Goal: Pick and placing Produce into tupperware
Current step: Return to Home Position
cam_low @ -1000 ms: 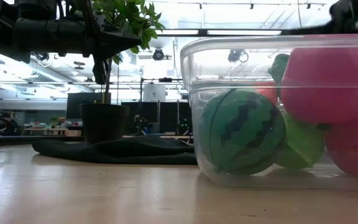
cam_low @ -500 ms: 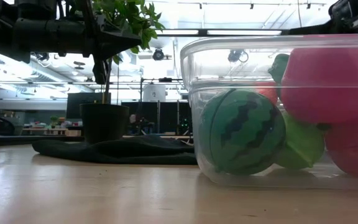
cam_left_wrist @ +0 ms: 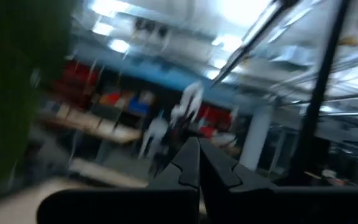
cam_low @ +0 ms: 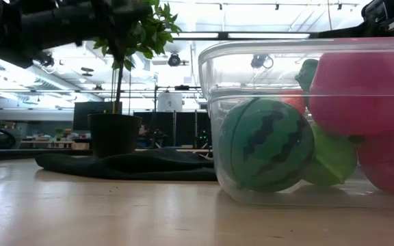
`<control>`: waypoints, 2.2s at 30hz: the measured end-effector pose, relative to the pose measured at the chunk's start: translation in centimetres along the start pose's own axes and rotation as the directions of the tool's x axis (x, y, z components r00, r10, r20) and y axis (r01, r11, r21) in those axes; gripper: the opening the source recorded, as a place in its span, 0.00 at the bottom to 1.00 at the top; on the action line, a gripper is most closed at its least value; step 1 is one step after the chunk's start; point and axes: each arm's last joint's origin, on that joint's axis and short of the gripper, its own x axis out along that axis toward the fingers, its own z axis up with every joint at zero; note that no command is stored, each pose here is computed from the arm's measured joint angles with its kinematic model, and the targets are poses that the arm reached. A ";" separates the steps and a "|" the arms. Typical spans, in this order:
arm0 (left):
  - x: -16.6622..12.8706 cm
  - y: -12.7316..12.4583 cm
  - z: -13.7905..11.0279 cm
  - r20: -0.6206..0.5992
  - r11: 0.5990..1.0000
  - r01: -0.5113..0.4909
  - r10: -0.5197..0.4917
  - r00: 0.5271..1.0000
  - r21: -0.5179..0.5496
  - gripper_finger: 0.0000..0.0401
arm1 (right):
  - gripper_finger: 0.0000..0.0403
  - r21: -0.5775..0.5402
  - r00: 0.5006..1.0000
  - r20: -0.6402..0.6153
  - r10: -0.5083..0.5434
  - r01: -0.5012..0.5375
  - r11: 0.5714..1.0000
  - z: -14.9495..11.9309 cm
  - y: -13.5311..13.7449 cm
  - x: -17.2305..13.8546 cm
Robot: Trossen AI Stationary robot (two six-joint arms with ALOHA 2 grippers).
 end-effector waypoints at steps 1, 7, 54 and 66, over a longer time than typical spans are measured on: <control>0.1 0.1 0.4 0.028 0.999 0.036 -0.036 0.999 0.019 0.01 | 0.06 0.000 1.000 0.000 0.000 0.000 1.000 0.0 0.0 0.0; -0.5 0.6 1.4 0.020 0.987 0.153 -0.154 0.988 0.037 0.01 | 0.06 0.000 1.000 -0.001 0.000 0.000 1.000 0.0 0.0 0.0; -10.2 0.8 4.0 -0.076 0.944 0.327 -0.323 0.943 0.048 0.00 | 0.06 0.001 1.000 -0.021 0.001 -0.001 1.000 -0.2 0.0 0.0; -10.1 1.5 3.6 -0.122 0.954 0.272 -0.257 0.959 0.126 0.00 | 0.06 0.001 1.000 -0.020 0.001 -0.001 1.000 -0.2 0.0 0.0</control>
